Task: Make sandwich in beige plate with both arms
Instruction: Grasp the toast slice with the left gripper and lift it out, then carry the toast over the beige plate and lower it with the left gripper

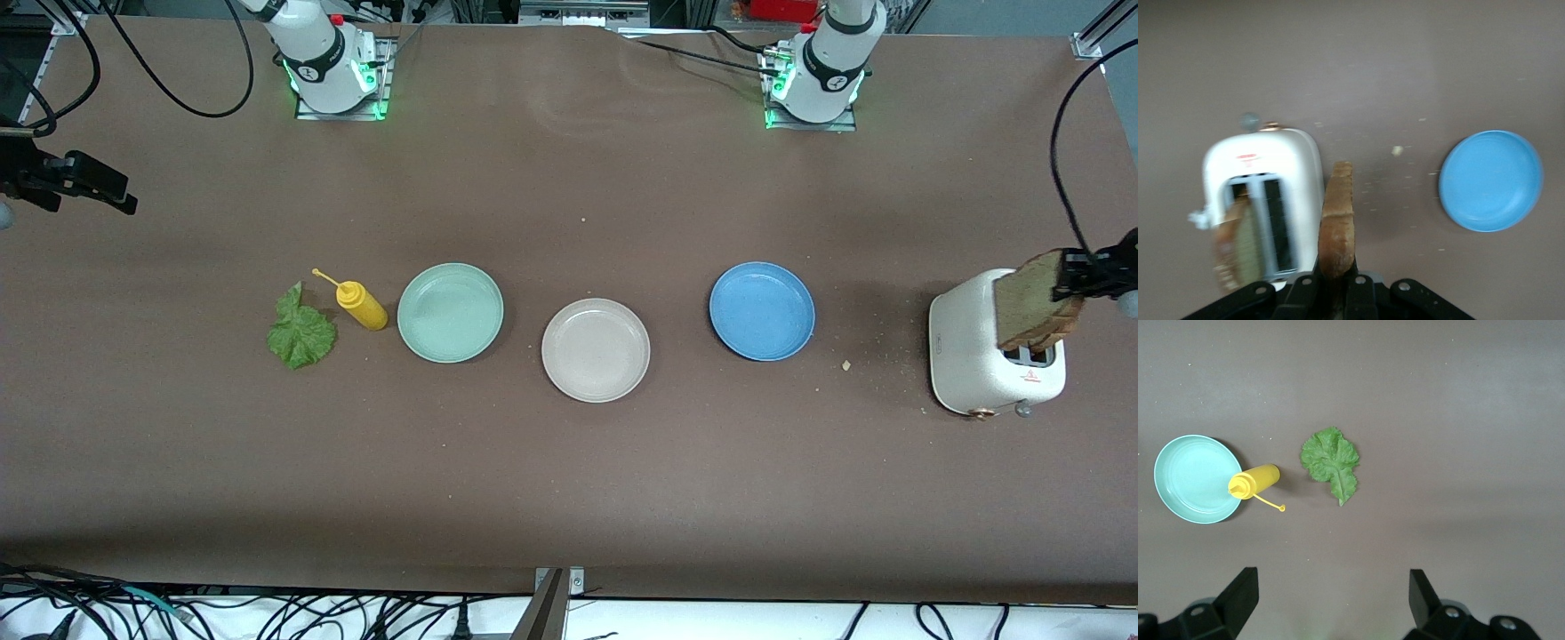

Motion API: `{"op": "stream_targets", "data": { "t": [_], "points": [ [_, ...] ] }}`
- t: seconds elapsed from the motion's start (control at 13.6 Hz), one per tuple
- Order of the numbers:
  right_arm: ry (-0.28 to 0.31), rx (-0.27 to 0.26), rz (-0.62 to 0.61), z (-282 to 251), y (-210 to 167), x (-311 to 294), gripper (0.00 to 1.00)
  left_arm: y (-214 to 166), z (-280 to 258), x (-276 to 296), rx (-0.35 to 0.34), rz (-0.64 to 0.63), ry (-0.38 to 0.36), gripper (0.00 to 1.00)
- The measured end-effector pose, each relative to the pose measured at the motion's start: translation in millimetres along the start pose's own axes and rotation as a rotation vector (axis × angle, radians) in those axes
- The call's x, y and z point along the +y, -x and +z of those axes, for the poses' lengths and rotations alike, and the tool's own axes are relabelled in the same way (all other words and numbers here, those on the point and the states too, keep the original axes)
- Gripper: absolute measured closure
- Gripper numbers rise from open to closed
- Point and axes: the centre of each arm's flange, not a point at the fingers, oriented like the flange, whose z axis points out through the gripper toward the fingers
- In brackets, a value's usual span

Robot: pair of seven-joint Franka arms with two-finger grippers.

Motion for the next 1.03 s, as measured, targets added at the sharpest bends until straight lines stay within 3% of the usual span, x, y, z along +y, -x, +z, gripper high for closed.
{"op": "stream_targets", "data": {
  "t": [0.37, 0.73, 1.03],
  "points": [
    [0.0, 0.0, 0.0, 0, 0, 0, 0.0, -42, 55, 87, -0.043, -0.016, 0.311, 0.9],
    [0.0, 0.0, 0.0, -1, 0, 0, 0.0, -83, 127, 194, -0.159, -0.046, 0.497, 0.9],
    [0.0, 0.0, 0.0, -1, 0, 0, 0.0, -106, 178, 250, -0.228, -0.135, 0.713, 0.9]
  ]
}}
